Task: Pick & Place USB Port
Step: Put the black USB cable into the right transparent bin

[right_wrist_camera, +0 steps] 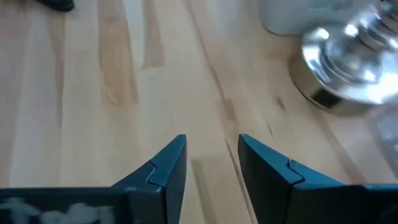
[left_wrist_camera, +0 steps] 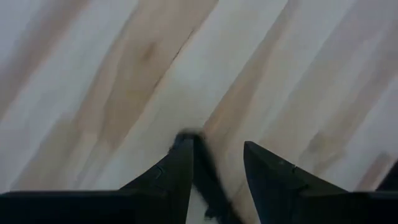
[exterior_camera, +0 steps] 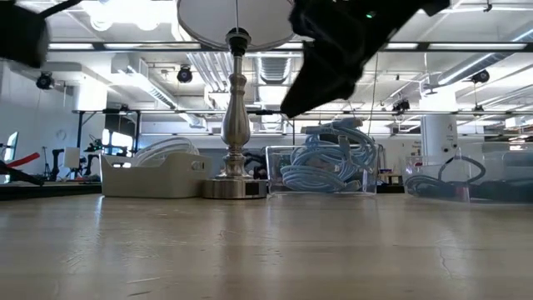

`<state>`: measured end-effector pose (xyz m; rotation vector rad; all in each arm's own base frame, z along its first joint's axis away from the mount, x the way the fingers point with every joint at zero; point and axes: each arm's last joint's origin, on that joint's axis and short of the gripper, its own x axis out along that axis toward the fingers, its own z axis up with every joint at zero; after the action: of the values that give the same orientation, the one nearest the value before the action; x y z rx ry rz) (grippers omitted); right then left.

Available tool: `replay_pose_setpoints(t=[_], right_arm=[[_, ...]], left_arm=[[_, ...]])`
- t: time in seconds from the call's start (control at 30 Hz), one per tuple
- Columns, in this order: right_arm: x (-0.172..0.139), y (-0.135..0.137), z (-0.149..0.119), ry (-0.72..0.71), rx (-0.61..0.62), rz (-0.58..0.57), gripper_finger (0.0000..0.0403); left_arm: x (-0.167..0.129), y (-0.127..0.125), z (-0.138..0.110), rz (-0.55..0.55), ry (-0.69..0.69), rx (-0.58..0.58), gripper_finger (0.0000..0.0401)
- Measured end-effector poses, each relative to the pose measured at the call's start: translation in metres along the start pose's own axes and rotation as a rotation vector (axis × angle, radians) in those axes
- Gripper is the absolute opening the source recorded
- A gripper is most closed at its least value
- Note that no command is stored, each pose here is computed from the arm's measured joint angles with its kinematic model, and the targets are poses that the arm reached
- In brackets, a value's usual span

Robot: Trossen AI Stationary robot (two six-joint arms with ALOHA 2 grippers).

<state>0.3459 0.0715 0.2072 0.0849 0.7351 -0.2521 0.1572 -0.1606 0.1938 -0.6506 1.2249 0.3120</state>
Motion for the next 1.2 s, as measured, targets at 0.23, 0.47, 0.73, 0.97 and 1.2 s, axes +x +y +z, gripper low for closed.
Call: replay_pose_setpoints(t=[0.23,0.47,0.73,0.97,1.2], right_arm=[[0.032,0.018,0.012,0.033,-0.090,0.016,0.0139],[0.044,0.025,0.016,0.098,-0.144,0.089,0.0138],[0.039,0.024,0.023,0.064,-0.145,0.093,0.0139],[0.040,0.023,0.023,0.064,-0.144,0.090,0.0132],[0.040,0.023,0.024,0.054,-0.143,0.093,0.0125]], left_arm=[[0.013,0.006,-0.019,0.083,0.093,-0.082,0.0144],[0.030,0.004,-0.024,0.076,0.119,-0.101,0.0144],[0.035,0.006,-0.024,0.088,0.079,-0.069,0.0144],[0.044,-0.002,-0.024,0.044,0.026,0.120,0.0078],[0.044,-0.005,-0.014,0.064,-0.253,0.144,0.0026]])
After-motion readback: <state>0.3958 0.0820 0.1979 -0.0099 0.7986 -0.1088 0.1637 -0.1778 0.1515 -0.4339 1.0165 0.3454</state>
